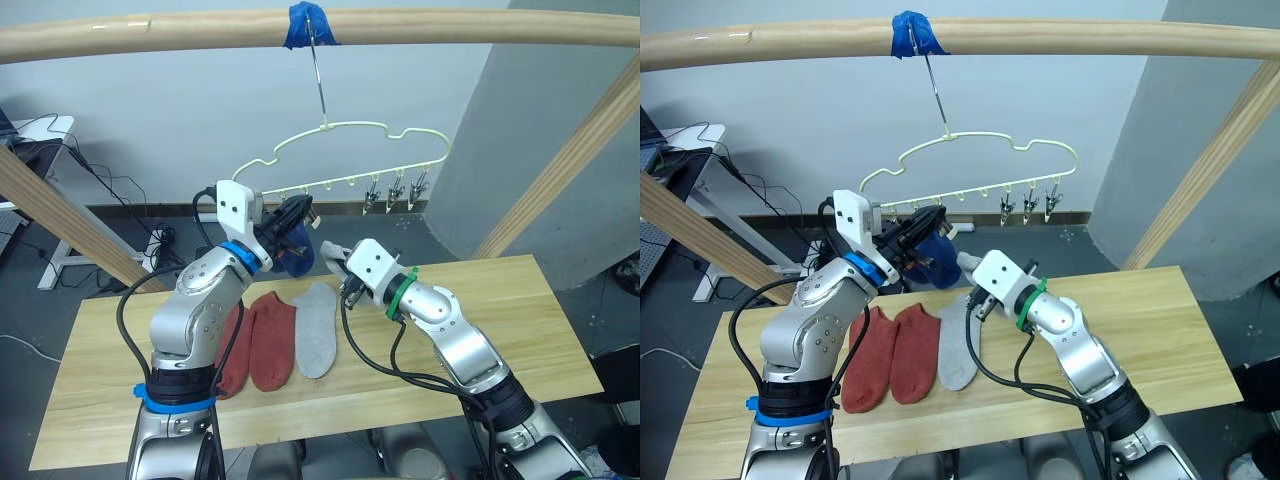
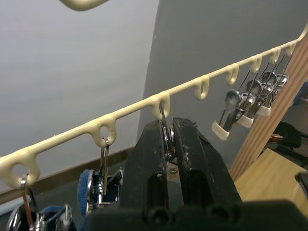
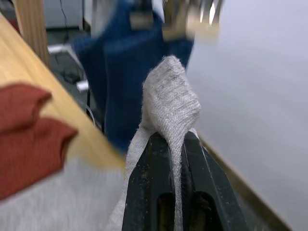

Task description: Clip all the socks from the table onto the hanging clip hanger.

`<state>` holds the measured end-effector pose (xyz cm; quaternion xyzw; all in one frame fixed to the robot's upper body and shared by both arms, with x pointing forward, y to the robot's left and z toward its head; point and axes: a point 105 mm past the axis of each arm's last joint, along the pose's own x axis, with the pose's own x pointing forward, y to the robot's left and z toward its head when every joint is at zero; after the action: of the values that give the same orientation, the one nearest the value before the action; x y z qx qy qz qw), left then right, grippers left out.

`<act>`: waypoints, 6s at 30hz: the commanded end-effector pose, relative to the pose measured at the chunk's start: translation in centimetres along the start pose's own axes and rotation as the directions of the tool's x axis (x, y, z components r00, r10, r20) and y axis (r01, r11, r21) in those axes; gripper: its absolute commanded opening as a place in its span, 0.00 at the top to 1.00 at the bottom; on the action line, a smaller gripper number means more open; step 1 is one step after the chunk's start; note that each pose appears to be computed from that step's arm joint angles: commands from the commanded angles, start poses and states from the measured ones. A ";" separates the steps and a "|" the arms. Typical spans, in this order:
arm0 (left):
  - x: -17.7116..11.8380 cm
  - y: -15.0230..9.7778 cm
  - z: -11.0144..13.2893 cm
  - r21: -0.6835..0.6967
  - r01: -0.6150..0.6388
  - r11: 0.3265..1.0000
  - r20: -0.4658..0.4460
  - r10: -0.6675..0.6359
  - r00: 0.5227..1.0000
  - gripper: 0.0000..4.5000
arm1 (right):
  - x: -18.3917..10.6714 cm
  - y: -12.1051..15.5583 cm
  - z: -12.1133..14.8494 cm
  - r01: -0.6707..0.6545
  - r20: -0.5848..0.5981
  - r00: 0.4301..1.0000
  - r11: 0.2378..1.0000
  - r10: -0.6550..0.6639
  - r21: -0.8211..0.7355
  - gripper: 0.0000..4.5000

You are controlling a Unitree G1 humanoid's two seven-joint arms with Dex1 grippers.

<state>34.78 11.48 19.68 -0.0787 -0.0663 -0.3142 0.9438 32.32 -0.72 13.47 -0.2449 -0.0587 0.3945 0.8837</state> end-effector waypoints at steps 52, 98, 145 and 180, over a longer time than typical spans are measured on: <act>-0.6 -1.3 1.0 0.013 0.055 0.998 0.017 -0.055 0.998 1.00 | 2.7 -2.4 4.7 0.031 0.160 0.987 0.999 -0.027 -0.023 0.99; -6.9 -1.2 -0.4 0.330 0.247 0.911 -0.198 -0.189 0.962 0.45 | -5.6 -4.5 1.8 -0.078 0.037 0.996 0.993 0.082 -0.092 0.39; -5.8 -3.5 0.8 0.372 0.420 0.828 -0.216 -0.363 0.906 0.45 | -3.3 -8.6 2.0 0.203 -0.109 0.978 0.922 -0.176 0.329 0.60; -5.9 -3.6 -0.2 0.311 0.391 0.866 -0.202 -0.342 0.918 0.45 | -0.8 -8.4 5.5 0.184 0.053 0.977 0.938 -0.208 0.295 0.60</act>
<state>28.50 12.52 17.79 0.1208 -0.0442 -0.4720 0.8721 36.06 -4.24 20.64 -0.0949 -0.0274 0.3161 0.9436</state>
